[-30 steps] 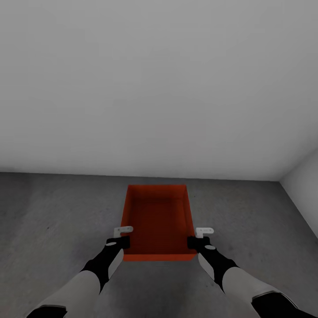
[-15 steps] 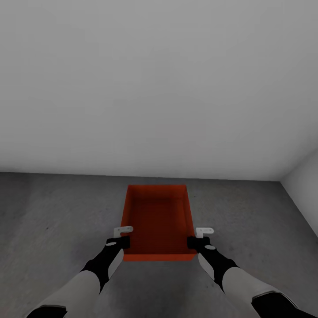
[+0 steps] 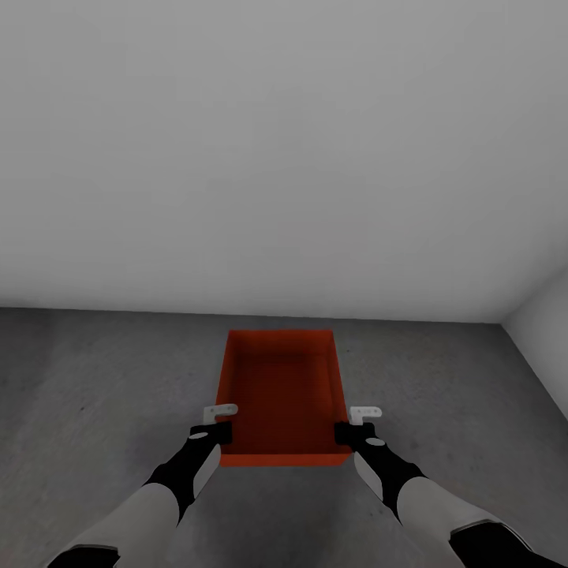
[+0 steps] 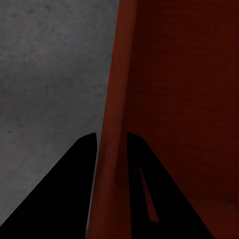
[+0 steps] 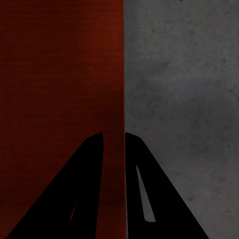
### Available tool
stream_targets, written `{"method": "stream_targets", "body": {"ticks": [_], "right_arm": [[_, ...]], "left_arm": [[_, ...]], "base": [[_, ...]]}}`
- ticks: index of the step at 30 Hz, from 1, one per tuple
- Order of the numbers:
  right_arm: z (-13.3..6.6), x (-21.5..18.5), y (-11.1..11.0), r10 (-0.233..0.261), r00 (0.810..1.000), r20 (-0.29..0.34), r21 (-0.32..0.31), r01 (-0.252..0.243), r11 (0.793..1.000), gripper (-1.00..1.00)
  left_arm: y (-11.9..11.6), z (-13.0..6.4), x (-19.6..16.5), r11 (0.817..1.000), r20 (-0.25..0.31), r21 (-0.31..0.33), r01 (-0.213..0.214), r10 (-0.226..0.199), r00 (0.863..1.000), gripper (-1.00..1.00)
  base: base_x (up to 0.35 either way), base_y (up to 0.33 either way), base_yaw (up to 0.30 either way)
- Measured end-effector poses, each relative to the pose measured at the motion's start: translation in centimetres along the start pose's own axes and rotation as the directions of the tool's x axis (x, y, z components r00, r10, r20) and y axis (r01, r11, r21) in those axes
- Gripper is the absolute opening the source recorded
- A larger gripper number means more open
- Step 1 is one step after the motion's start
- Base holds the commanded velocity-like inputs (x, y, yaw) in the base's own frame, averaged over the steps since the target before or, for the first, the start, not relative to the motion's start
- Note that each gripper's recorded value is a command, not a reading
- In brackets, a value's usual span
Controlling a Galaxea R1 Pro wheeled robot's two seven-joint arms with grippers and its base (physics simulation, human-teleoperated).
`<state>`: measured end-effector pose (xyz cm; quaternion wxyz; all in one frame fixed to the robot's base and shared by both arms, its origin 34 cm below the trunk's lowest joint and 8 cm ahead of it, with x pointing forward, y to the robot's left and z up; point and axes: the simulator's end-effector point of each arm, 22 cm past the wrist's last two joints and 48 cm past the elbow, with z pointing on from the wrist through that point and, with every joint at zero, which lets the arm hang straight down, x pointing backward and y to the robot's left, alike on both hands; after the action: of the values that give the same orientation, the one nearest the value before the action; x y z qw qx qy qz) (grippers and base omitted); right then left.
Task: Move the two storage containers from the living room to the garage. In the garage, place one container on the floor and stack the other container on top of it (either order is fine).
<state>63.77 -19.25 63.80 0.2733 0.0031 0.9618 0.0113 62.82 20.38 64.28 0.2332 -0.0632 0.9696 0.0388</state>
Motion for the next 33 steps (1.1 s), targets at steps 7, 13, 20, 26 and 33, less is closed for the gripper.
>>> {"method": "stream_targets", "body": {"ticks": [7, 13, 20, 26, 33], "right_arm": [[0.6, 0.1, 0.0, 0.000, 1.000, 0.000, 0.000, 0.000, 1.000, -1.00], [1.2, 0.2, 0.0, 0.000, 1.000, 0.000, 0.000, 0.000, 1.000, -1.00], [1.9, 0.4, 0.0, 0.000, 1.000, 0.000, 0.000, 0.000, 1.000, -1.00], [2.5, 0.6, 0.0, -0.001, 1.000, 0.000, 0.000, 0.001, 1.000, -1.00], [3.2, 0.8, -0.1, -0.001, 1.000, 0.001, 0.000, 0.001, 1.000, -1.00]], "left_arm": [[-0.1, 0.6, 0.1, 1.000, 0.000, 0.000, 0.000, 0.000, 1.000, -1.00], [-0.1, 1.2, 0.2, 1.000, 0.000, 0.000, 0.001, -0.001, 1.000, -1.00], [-0.2, 1.9, 0.3, 1.000, 0.000, 0.000, 0.001, -0.001, 1.000, -1.00], [-0.2, 2.5, 0.4, 1.000, 0.000, 0.000, 0.001, -0.001, 1.000, -1.00], [-0.3, 3.3, 0.6, 1.000, 0.000, 0.000, 0.001, -0.001, 1.000, -1.00]], "base": [[0.000, 0.000, 0.000], [0.000, 0.000, 0.000], [0.000, 0.000, 0.000], [0.000, 0.000, 0.000], [0.000, 0.000, 0.000]]}}
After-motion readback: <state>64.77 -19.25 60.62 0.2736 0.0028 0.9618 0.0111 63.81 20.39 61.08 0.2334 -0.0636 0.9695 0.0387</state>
